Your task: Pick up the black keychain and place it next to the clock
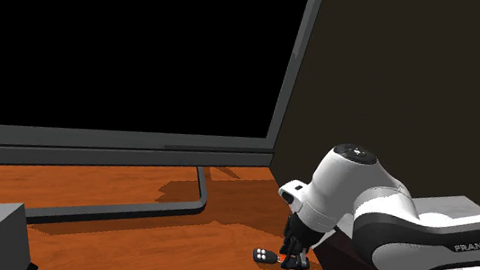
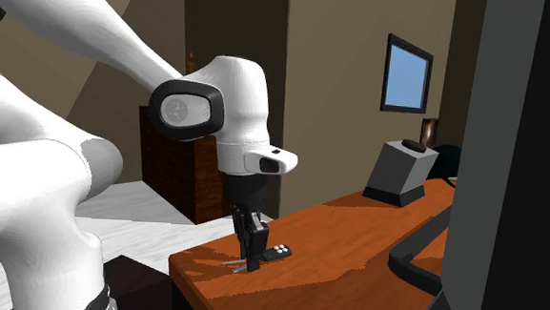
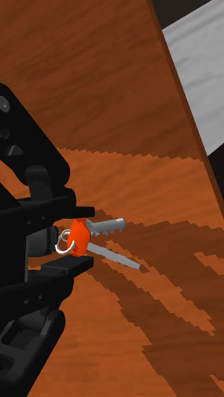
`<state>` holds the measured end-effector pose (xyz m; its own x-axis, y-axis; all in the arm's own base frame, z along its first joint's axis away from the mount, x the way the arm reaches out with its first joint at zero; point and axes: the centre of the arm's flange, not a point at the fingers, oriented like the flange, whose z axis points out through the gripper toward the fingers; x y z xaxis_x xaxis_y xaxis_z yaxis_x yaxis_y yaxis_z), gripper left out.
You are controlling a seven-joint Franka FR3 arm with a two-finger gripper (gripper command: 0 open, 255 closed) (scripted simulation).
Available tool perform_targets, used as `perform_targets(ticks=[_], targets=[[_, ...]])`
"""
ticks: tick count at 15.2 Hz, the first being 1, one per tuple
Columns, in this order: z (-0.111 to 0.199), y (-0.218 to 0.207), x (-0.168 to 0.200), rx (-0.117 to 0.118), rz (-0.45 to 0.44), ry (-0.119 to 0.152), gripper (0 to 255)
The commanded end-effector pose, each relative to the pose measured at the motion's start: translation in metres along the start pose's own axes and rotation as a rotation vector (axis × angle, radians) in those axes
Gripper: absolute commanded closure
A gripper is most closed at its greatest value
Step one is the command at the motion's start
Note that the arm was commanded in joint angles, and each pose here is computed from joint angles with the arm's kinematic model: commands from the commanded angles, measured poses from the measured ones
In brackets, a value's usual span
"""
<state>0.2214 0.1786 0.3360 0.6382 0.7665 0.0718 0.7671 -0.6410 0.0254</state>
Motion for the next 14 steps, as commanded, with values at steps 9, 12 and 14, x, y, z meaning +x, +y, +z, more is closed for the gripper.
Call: perform_targets(ticks=[9,12,14], targets=[[-0.02,0.001,0.001,0.0,0.0,-0.004,255],[-0.036,0.001,0.002,0.0,0.0,-0.004,255],[-0.046,0.002,0.003,0.0,0.0,-0.004,255]])
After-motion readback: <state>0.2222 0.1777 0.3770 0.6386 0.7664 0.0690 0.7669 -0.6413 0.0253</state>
